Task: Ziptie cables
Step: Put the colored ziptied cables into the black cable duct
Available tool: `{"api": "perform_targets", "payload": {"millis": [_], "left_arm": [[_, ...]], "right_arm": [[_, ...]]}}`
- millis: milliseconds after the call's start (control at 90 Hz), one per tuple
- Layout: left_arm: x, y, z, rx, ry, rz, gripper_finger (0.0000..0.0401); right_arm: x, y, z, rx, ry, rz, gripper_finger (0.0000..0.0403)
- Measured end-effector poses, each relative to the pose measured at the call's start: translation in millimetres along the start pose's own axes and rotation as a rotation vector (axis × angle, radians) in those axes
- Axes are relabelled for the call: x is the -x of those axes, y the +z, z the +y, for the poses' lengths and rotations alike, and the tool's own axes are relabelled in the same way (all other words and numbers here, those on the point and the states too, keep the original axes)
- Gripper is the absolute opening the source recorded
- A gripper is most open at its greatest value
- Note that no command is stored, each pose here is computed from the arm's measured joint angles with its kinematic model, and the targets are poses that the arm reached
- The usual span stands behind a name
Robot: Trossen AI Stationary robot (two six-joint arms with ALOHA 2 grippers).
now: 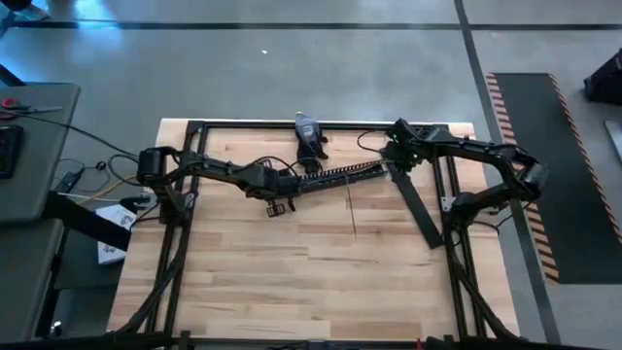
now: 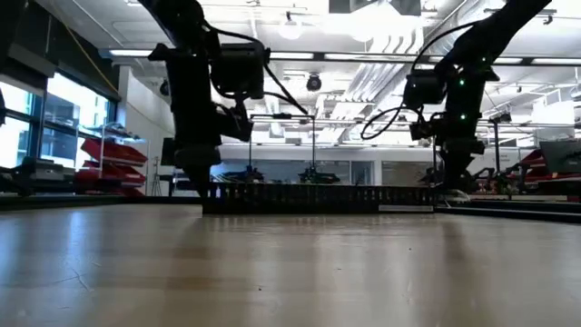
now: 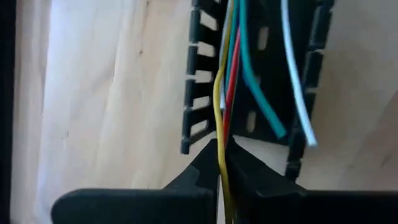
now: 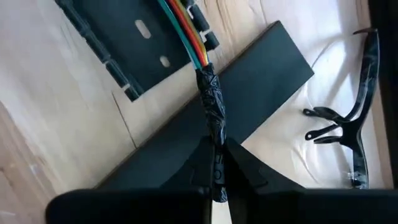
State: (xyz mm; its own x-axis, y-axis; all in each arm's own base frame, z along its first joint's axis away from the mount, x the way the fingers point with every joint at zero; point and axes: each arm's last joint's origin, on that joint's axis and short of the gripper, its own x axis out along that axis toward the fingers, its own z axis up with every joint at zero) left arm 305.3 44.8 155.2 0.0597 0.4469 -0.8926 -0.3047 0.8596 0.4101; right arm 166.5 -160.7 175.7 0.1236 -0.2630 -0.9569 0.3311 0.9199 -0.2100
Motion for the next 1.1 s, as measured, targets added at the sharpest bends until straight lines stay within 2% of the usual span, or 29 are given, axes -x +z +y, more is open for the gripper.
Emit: {"api": "perform_targets", "payload": {"millis": [456,811,1100], "left_arm": [[2,-8,-2,-0.02,0.017,0.068,0.0],[10,-16,-7,-0.071,0.066,0.129,0.0],[12,-24,-6,-0.08,0.088,0.195,0.0]], "right_arm": [[-4,5,2,-0.002,0.064,-0.105,0.0023],[-4,6,3,0.068,0.107,-0.144,0.0025],[-14,6,4,0.052,0.119,-0.101,0.0032]]}}
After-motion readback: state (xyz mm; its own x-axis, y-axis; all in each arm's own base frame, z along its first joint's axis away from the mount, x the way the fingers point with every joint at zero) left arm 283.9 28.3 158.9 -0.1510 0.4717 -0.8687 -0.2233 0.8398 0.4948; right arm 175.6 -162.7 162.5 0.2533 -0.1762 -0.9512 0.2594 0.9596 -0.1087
